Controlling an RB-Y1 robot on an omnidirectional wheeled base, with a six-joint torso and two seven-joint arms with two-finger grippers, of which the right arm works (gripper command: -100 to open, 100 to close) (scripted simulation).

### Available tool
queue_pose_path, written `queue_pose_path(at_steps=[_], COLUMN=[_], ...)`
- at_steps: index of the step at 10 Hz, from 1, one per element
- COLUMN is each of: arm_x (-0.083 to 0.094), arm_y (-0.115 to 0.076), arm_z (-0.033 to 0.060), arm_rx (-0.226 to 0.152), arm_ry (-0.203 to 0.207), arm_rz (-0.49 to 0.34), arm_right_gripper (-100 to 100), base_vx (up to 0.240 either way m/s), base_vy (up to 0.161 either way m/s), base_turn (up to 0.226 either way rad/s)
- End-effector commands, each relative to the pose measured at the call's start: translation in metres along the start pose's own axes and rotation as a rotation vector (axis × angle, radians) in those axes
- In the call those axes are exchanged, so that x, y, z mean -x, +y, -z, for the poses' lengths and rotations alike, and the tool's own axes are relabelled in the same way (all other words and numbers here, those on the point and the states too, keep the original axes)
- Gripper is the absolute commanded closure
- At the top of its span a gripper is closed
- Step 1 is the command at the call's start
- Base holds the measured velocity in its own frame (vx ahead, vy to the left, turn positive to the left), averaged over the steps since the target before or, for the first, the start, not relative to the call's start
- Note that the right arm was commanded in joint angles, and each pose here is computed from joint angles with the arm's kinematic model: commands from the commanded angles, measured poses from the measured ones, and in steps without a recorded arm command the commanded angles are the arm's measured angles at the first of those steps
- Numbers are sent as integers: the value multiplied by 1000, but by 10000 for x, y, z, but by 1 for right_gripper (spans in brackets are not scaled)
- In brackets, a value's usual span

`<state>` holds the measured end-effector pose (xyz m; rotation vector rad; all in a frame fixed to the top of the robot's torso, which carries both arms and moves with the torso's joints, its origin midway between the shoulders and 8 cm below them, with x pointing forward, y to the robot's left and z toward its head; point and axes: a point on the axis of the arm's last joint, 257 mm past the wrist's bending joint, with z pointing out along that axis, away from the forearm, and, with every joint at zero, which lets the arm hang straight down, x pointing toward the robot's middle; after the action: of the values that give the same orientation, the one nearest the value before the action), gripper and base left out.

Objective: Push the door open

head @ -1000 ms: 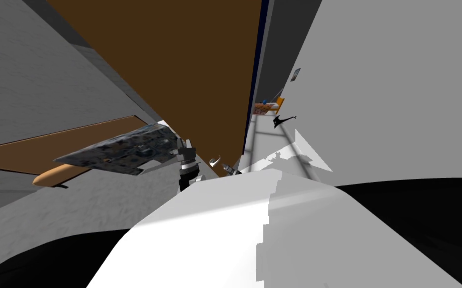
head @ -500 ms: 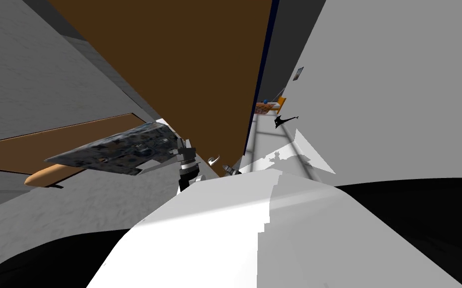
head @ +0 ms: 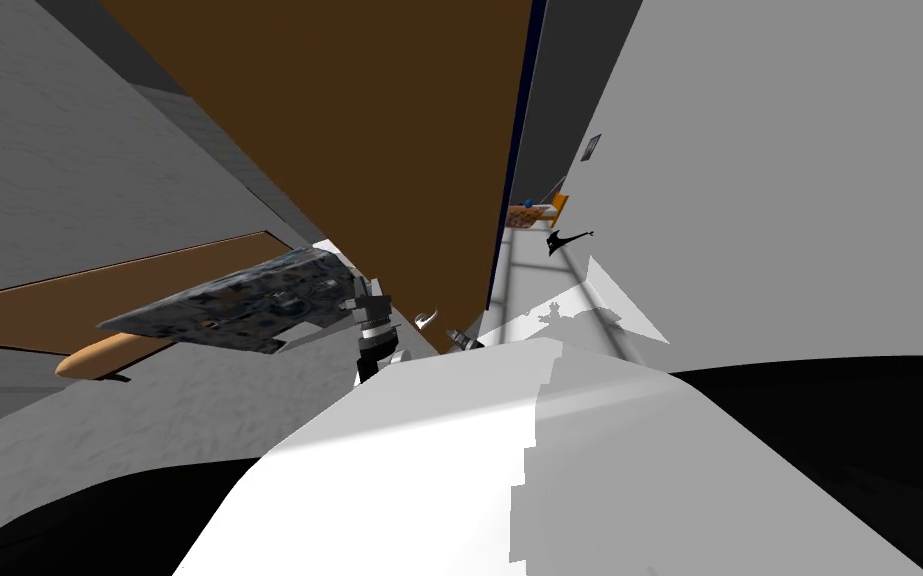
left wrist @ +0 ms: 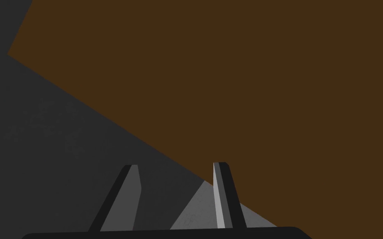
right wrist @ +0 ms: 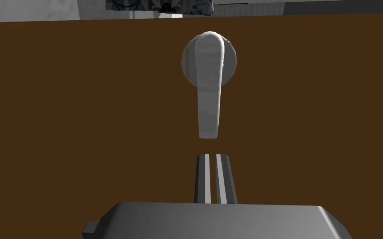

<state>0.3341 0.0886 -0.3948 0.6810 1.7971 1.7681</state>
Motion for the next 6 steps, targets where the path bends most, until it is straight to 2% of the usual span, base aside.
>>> queue_pose_path(at_steps=[1, 3, 4, 6], arm_x=[154, 269, 239, 320], arm_y=[-28, 5, 2, -34], arm_z=[19, -15, 5, 31], arm_rx=[-6, 3, 2, -10], arm_ry=[-41, -91, -74, -83], arm_rz=[2, -12, -7, 6], arm_right_gripper=[-100, -100, -100, -100], base_vx=[-149, -141, -64, 120], base_vy=[139, 122, 49, 102], base_turn=[-217, -140, -31, 30])
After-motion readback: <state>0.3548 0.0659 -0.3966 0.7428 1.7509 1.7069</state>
